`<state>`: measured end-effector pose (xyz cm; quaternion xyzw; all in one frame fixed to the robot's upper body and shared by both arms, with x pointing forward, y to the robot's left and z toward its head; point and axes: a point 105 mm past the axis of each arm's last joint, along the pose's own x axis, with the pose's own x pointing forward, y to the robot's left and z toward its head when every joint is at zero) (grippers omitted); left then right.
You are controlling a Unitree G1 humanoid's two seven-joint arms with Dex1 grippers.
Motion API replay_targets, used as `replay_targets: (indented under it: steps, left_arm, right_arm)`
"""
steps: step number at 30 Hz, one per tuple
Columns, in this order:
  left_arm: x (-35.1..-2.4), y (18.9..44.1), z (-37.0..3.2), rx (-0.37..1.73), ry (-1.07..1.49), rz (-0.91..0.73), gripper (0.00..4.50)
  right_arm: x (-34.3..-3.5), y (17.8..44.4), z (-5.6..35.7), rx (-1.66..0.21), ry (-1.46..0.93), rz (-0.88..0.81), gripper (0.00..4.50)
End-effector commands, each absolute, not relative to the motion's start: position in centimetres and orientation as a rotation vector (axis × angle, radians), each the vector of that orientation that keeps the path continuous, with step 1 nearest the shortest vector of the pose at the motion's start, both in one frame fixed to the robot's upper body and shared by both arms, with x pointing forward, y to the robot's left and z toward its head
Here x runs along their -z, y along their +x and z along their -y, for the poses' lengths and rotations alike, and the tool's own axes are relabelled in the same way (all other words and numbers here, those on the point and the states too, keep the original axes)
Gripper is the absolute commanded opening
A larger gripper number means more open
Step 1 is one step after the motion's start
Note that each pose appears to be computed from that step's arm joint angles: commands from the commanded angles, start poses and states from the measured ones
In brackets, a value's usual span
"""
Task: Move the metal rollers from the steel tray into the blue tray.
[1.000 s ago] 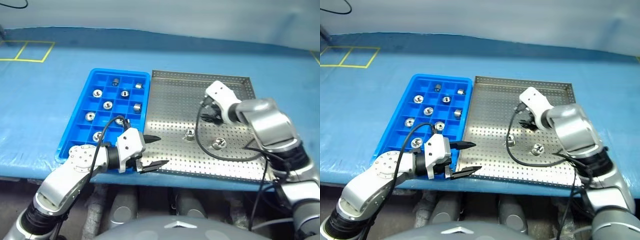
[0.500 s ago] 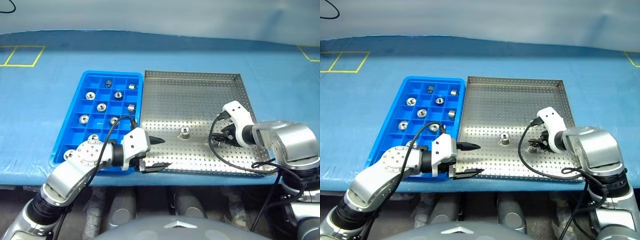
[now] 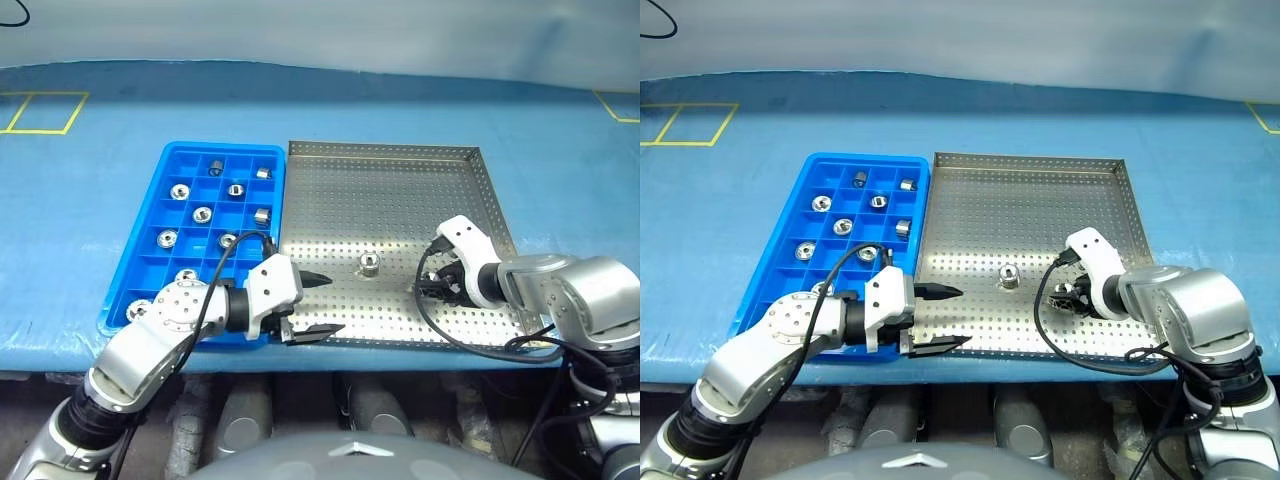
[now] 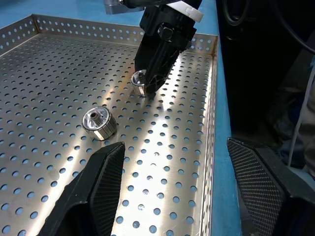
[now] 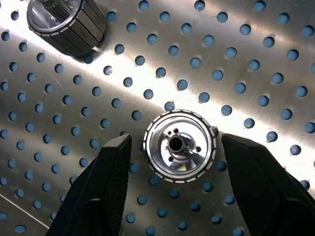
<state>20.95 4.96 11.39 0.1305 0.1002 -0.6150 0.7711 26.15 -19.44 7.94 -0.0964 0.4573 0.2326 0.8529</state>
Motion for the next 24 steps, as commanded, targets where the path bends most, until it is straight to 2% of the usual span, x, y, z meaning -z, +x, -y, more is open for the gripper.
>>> replay_targets:
  steps: [1, 4, 6, 7, 12, 17, 20, 24]
  left_arm:
    - [-12.0, 20.8, -4.6, 1.347, 0.286, -0.185, 3.64]
    - [-12.0, 20.8, -4.6, 1.344, 0.286, -0.183, 3.64]
    - [-12.0, 20.9, -4.6, 1.341, 0.286, -0.182, 3.64]
    - [-12.0, 20.9, -4.6, 1.340, 0.286, -0.181, 3.64]
    - [-12.1, 20.9, -4.7, 1.335, 0.289, -0.178, 3.64]
    - [-12.3, 21.0, -5.0, 1.324, 0.289, -0.173, 3.64]
    - [-12.9, 21.2, -5.8, 1.285, 0.291, -0.147, 3.64]
    - [-13.8, 22.8, -7.7, 1.129, 0.295, -0.106, 3.64]
  right_arm:
    - [-8.3, 26.1, 19.3, -0.480, -0.230, -0.944, 3.07]
    - [-8.2, 26.3, 19.4, -0.454, -0.243, -0.941, 2.53]
    - [-8.1, 26.4, 19.4, -0.449, -0.241, -0.940, 1.89]
    - [-8.1, 26.4, 19.4, -0.447, -0.241, -0.940, 1.77]
    - [-8.5, 26.7, 19.2, -0.451, -0.271, -0.922, 1.77]
    - [-13.3, 29.4, 16.3, -0.526, -0.350, -0.603, 1.77]
    - [-17.7, 31.5, 12.1, -0.609, -0.370, -0.351, 1.77]
    - [-19.3, 32.9, 7.9, -0.693, -0.350, -0.270, 1.77]
